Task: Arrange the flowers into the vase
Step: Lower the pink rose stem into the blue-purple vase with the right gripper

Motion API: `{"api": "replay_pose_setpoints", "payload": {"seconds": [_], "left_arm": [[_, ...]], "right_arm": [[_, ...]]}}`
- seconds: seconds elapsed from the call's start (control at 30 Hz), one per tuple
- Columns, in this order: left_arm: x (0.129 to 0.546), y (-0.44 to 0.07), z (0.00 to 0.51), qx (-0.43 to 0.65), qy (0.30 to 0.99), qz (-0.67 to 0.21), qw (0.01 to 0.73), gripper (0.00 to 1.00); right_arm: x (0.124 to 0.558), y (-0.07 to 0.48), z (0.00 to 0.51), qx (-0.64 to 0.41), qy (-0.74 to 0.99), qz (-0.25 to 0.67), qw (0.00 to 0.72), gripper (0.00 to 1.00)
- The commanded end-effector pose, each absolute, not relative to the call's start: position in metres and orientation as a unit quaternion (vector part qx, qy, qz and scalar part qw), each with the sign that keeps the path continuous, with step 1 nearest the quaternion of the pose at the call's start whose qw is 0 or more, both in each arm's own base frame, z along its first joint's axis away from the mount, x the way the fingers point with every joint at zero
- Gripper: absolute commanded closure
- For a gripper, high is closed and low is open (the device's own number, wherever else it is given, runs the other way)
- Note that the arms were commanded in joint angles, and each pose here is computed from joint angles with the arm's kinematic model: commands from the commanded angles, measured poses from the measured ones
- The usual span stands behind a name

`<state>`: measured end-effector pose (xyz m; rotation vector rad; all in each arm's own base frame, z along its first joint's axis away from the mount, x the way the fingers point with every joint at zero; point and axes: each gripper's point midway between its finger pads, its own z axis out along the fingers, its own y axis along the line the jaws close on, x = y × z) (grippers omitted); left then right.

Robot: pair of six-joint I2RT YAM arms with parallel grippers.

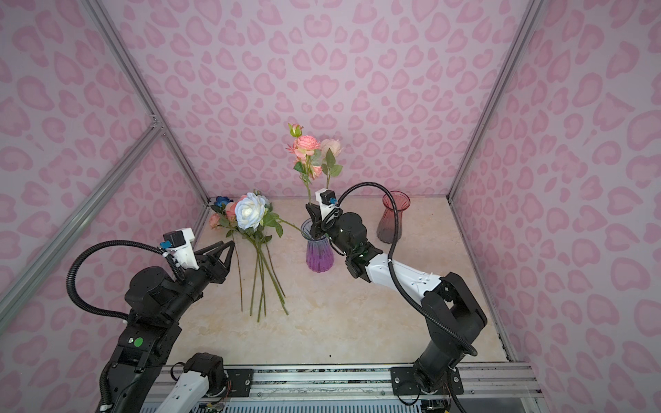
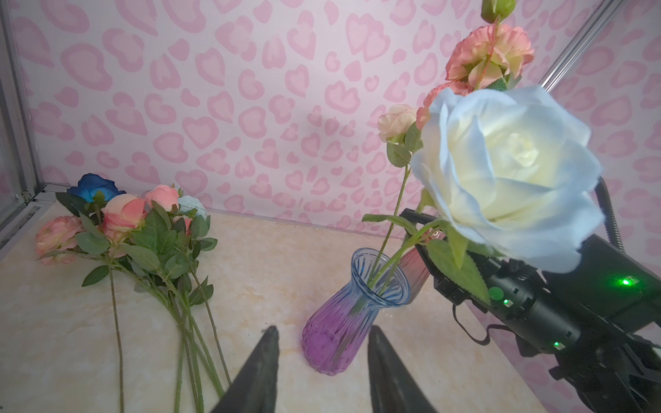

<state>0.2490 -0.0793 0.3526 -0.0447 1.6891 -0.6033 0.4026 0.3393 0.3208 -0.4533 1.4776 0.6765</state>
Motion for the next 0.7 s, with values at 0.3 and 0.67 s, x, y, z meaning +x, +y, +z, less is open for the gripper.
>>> {"api": "replay_pose_setpoints", "payload": {"seconds": [0.3,0.67], "left_arm": [[0.251,-0.082,0.363,-0.014,0.722,-0.274,0.636,0.58],[0.253,-0.084,0.364,-0.014,0.722,-0.277,0.634,0.58]], "right_arm": [[0.397,0.341,0.281,-0.197,0.678,0.288,0.647,0.97],[0.394,0.340,0.270,-0.197,0.686,0.276,0.644,0.83]]}}
